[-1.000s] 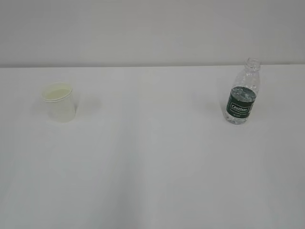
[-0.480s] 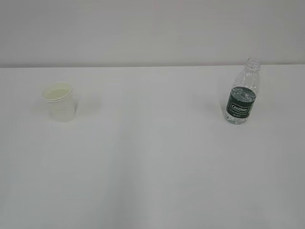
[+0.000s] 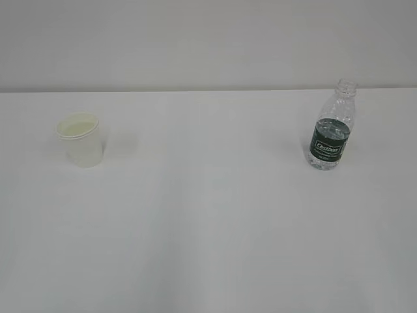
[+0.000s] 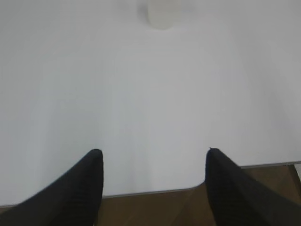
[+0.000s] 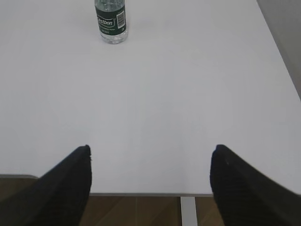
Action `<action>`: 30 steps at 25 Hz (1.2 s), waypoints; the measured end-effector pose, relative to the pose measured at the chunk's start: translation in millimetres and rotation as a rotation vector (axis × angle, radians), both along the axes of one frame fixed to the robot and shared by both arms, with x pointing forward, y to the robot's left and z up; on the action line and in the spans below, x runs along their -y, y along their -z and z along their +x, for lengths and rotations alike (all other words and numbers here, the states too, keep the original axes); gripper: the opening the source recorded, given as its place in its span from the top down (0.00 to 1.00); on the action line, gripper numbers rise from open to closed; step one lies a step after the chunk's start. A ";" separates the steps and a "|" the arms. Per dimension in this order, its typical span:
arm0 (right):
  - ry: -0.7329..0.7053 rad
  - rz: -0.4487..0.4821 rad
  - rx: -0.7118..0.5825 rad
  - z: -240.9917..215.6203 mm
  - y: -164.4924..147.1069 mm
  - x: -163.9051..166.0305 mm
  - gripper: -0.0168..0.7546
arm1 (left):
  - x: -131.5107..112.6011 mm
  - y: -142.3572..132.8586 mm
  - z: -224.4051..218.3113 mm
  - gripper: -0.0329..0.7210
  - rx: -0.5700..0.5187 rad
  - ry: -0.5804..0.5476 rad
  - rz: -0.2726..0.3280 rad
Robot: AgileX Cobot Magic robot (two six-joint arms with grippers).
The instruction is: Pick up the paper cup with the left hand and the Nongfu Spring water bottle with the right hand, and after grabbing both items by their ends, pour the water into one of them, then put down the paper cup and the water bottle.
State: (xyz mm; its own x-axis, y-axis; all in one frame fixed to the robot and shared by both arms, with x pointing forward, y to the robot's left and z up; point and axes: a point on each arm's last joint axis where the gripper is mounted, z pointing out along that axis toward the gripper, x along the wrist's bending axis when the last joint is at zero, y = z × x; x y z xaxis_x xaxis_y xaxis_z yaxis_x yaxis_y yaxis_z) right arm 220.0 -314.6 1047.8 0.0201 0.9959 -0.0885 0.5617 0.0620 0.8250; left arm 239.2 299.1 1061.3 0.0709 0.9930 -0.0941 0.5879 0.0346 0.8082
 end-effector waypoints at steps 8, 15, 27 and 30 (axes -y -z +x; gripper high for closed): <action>-0.006 -0.004 0.047 7.6 2.5 -0.8 0.22 | 0.4 4.0 5.3 0.31 0.024 -0.002 -0.002; -0.008 -0.004 0.055 8.6 2.7 -1.0 0.22 | -1.3 3.7 -8.7 0.31 0.118 -0.002 -0.009; -0.006 -0.003 0.055 8.9 3.1 -1.0 0.22 | -1.6 4.1 -10.1 0.31 0.132 -0.003 -0.008; -0.006 -0.003 0.055 8.9 3.1 -1.0 0.22 | -1.6 4.1 -10.1 0.31 0.132 -0.003 -0.008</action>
State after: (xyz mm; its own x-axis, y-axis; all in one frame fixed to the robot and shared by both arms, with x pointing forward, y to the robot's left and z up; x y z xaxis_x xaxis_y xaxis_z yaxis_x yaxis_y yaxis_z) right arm 228.9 -313.7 1044.7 0.0192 0.9957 -0.0906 0.5150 0.0678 0.8545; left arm 229.1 300.8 1057.2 0.0798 0.9925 -0.0925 0.4766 0.0435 0.8781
